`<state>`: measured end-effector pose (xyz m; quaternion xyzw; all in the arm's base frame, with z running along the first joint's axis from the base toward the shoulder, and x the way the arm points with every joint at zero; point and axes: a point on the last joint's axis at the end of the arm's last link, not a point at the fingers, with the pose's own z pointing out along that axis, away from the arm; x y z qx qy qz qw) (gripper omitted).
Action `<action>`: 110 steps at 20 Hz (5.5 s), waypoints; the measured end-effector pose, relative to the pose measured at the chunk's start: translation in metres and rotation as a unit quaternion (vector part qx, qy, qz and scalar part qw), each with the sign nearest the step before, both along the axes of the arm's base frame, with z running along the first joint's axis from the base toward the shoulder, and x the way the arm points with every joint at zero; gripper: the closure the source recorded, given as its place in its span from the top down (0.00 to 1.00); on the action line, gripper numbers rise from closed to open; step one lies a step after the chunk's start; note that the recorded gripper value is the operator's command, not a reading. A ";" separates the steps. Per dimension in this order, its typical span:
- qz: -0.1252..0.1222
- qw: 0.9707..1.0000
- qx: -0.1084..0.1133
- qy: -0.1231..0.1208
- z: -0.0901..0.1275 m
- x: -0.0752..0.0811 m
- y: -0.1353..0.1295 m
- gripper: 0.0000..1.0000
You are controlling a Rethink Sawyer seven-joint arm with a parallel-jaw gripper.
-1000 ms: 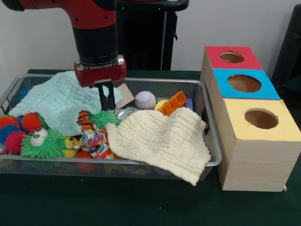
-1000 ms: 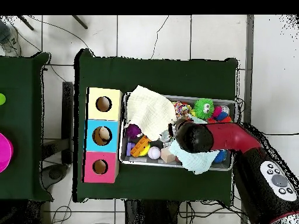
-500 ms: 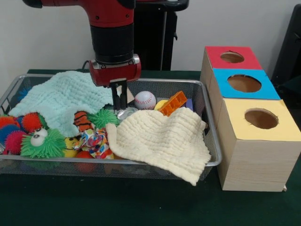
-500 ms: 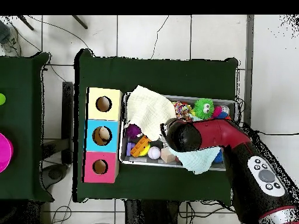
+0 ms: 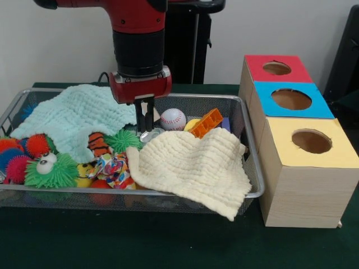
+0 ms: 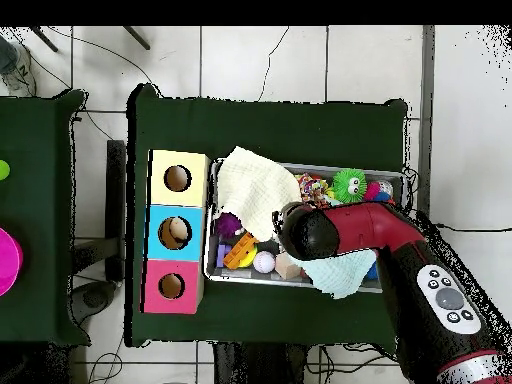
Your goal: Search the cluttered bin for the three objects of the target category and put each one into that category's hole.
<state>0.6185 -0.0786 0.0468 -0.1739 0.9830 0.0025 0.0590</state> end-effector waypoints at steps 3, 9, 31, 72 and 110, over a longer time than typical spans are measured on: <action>0.001 1.000 -0.005 -0.005 0.001 0.004 -0.004 0.00; -0.002 1.000 -0.009 -0.014 0.004 0.013 -0.009 0.00; 0.000 0.999 -0.036 0.006 -0.004 -0.002 -0.012 1.00; -0.002 0.996 -0.086 -0.004 -0.040 0.006 -0.081 1.00; -0.102 0.994 -0.006 0.030 0.106 0.021 -0.031 0.00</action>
